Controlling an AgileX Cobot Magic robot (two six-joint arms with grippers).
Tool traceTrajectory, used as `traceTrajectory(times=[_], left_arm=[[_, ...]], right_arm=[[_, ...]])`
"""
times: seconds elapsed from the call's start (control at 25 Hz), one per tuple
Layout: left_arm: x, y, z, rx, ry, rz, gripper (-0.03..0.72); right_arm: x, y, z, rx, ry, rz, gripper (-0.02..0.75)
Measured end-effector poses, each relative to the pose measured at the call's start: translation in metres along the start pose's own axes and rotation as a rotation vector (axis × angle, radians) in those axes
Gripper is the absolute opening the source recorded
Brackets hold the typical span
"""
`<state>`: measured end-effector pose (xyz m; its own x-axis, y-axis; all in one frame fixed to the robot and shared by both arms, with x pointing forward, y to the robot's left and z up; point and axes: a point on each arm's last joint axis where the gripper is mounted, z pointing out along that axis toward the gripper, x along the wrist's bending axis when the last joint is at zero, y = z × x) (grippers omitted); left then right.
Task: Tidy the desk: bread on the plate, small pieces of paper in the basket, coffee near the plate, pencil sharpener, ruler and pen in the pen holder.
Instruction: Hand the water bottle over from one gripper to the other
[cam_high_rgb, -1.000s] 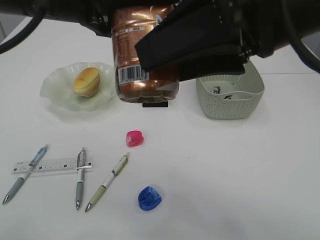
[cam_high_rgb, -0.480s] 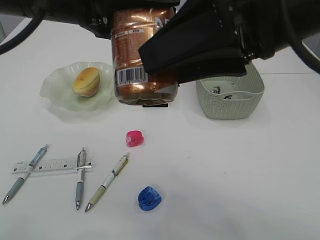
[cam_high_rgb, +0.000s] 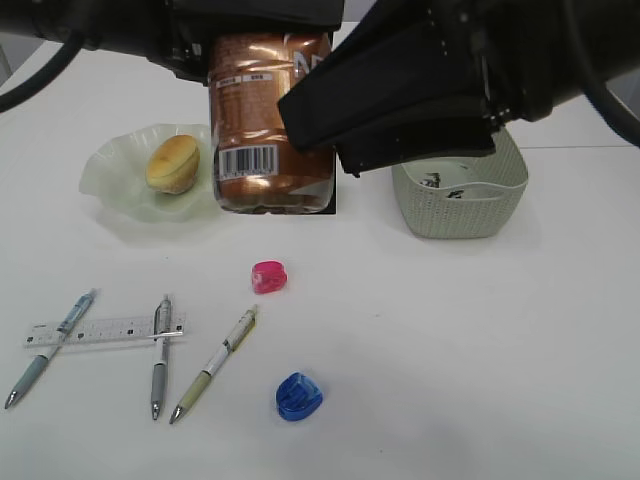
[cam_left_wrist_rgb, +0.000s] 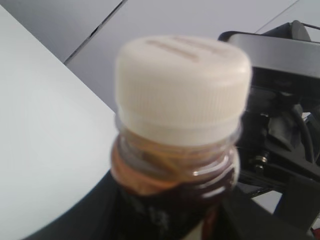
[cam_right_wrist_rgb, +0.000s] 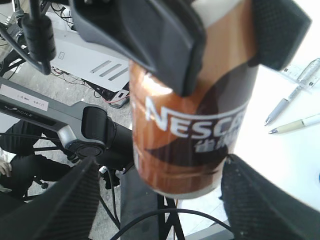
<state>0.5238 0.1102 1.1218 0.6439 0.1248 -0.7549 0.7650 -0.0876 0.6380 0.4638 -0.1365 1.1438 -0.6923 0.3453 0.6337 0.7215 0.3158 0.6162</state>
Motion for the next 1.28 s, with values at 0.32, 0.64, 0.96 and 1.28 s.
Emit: traceTrajectory(times=[0.32,0.64,0.96,1.28], left_arm=[[0.009,0.002,-0.011,0.002,0.06,-0.015,0.286],[0.019,0.001,-0.023,0.031,0.131,-0.011,0.286],[0.034,0.003,-0.049,0.019,0.227,-0.032,0.286],[0.038,0.002,-0.054,0.039,0.255,-0.03,0.286]], right_arm=[[0.0,-0.001,0.0,0.009,0.0,-0.001,0.628],[-0.009,-0.004,0.0,0.039,-0.101,0.01,0.635],[-0.041,-0.012,-0.009,0.125,-0.475,0.029,0.634],[-0.064,-0.017,-0.027,0.253,-0.778,-0.13,0.577]])
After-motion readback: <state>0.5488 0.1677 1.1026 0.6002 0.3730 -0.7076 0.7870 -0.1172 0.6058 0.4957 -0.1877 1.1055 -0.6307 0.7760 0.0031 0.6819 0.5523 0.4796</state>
